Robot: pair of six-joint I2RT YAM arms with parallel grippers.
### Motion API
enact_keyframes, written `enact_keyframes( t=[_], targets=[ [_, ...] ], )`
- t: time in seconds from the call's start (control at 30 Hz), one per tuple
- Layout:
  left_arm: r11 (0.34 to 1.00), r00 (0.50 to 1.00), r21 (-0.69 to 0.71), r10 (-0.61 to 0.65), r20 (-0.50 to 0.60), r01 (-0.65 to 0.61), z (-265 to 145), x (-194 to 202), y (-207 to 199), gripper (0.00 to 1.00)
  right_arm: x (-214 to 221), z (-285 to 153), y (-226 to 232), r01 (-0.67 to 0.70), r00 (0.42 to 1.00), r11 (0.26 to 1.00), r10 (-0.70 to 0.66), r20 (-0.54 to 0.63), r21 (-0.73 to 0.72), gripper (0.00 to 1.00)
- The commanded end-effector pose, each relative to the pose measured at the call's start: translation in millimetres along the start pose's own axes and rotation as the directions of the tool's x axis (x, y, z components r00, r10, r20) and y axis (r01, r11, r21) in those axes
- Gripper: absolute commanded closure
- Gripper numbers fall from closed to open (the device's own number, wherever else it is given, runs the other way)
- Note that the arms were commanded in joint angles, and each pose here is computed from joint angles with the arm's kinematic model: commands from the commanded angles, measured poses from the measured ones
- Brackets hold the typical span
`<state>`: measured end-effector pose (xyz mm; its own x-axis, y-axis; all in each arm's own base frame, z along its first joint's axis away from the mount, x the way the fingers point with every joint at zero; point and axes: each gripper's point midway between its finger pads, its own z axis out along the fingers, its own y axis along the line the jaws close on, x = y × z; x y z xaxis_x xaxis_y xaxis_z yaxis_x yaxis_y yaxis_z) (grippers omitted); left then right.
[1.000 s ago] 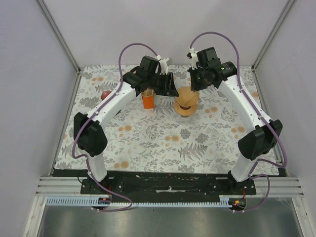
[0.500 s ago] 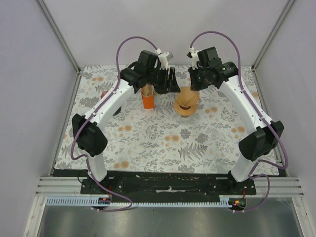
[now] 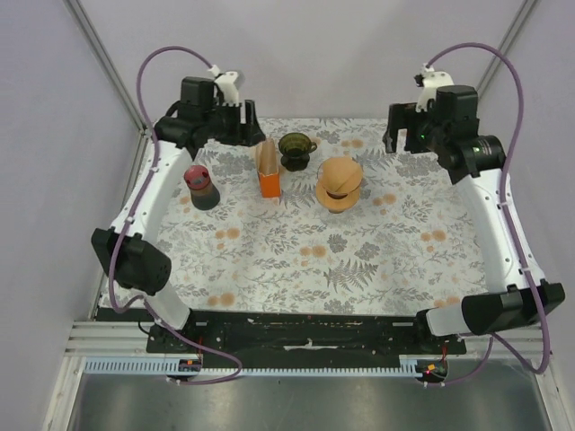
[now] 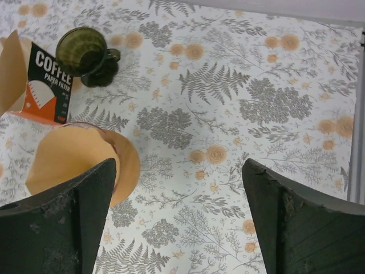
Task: Place the coffee filter in the dripper
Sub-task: Pick up the coffee dripper from the center of the board.
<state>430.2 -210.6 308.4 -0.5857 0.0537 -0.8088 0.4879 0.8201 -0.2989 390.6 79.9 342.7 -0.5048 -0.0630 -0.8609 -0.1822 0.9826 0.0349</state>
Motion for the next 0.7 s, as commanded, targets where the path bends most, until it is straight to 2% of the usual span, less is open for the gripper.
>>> enact_keyframes(
  t=[0.0,0.1,0.23,0.5,0.67],
  targets=[
    [0.968,0.986,-0.215,0.146,0.078,-0.127,-71.0,-3.5,56.1,0.24,-6.6,-2.9,-30.3,-0.128,0.983,0.992,0.125,0.138,0.011,0.02],
    [0.939,0.981,-0.318,0.166,0.098,-0.128,-94.4,12.4,87.1,0.23,-0.3,-6.1,-39.6,-0.194,0.966,0.981,0.195,0.172,-0.023,0.02],
    [0.891,0.979,-0.439,0.176,0.101,-0.115,-114.9,43.4,109.1,0.20,9.0,-6.9,-40.3,-0.177,0.969,0.984,0.179,0.168,-0.024,0.02],
    [0.874,0.983,-0.485,0.055,0.175,0.038,-126.9,104.9,113.3,0.18,27.0,-7.3,-32.5,-0.151,0.973,0.986,0.160,0.166,-0.063,0.02],
    [0.789,0.979,-0.599,-0.014,0.205,0.137,-138.5,129.7,142.7,0.17,25.3,-11.1,-27.7,-0.128,0.974,0.988,0.142,0.175,-0.087,0.02]
  ],
)
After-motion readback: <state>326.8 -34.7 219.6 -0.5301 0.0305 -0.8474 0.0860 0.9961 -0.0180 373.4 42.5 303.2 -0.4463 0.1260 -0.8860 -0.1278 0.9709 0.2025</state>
